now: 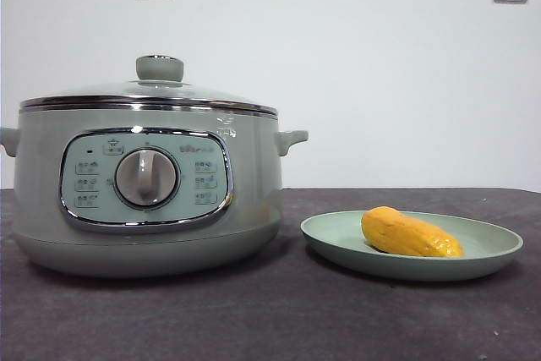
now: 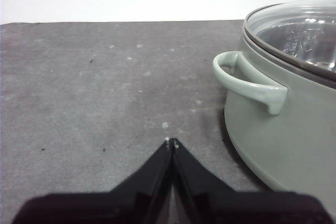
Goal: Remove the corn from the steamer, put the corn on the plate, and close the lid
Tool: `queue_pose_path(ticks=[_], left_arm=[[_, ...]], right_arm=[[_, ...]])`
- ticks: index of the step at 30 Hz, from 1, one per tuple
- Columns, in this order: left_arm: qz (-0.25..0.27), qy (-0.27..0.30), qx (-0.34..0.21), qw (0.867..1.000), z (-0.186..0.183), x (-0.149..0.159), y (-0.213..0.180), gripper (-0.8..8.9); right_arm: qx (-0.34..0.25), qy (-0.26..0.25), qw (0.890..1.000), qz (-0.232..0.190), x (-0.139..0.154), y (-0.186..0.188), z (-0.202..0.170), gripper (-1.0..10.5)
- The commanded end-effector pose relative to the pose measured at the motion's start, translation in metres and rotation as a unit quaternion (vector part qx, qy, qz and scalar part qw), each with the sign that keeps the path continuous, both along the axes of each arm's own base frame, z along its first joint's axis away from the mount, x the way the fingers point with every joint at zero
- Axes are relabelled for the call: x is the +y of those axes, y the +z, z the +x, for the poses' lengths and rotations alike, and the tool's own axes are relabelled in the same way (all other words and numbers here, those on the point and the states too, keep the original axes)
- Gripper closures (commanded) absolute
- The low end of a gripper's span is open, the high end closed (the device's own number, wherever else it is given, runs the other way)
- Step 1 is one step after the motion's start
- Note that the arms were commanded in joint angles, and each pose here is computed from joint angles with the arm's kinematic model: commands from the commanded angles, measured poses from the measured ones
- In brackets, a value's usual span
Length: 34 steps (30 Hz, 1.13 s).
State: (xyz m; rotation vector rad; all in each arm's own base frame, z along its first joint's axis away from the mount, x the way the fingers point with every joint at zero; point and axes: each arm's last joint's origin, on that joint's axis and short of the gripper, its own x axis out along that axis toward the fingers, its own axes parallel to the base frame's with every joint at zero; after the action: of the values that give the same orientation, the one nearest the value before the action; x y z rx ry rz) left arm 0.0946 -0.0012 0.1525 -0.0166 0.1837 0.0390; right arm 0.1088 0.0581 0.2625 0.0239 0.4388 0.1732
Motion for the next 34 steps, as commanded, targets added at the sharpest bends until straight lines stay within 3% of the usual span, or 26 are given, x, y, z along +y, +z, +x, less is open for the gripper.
queue_pose_path(ticks=[1,22,26,29,34], left_arm=[[-0.002,0.004,0.005,1.000,0.001,0.000,-0.004,8.17],[-0.003,0.004,0.005,1.000,0.001,0.000,-0.004,8.17],[-0.003,0.004,0.005,1.000,0.001,0.000,-0.004,8.17],[-0.003,0.004,0.005,1.000,0.001,0.000,-0.004,8.17],[-0.003,0.004,0.005,1.000,0.001,0.000,-0.004,8.17]], right_arm=[[0.001,-0.004,1.000,0.003,0.000,-0.001,0.000,9.5],[0.000,-0.003,1.000,0.004,0.000,-0.001,0.000,9.5],[-0.037,-0.007,0.999,-0.039,-0.011,0.004,-0.008,9.5],[-0.064,-0.017,0.997,-0.038,-0.022,0.000,-0.013,9.5],[-0.118,0.032,0.992,-0.034,-0.037,-0.019,-0.018,9.5]])
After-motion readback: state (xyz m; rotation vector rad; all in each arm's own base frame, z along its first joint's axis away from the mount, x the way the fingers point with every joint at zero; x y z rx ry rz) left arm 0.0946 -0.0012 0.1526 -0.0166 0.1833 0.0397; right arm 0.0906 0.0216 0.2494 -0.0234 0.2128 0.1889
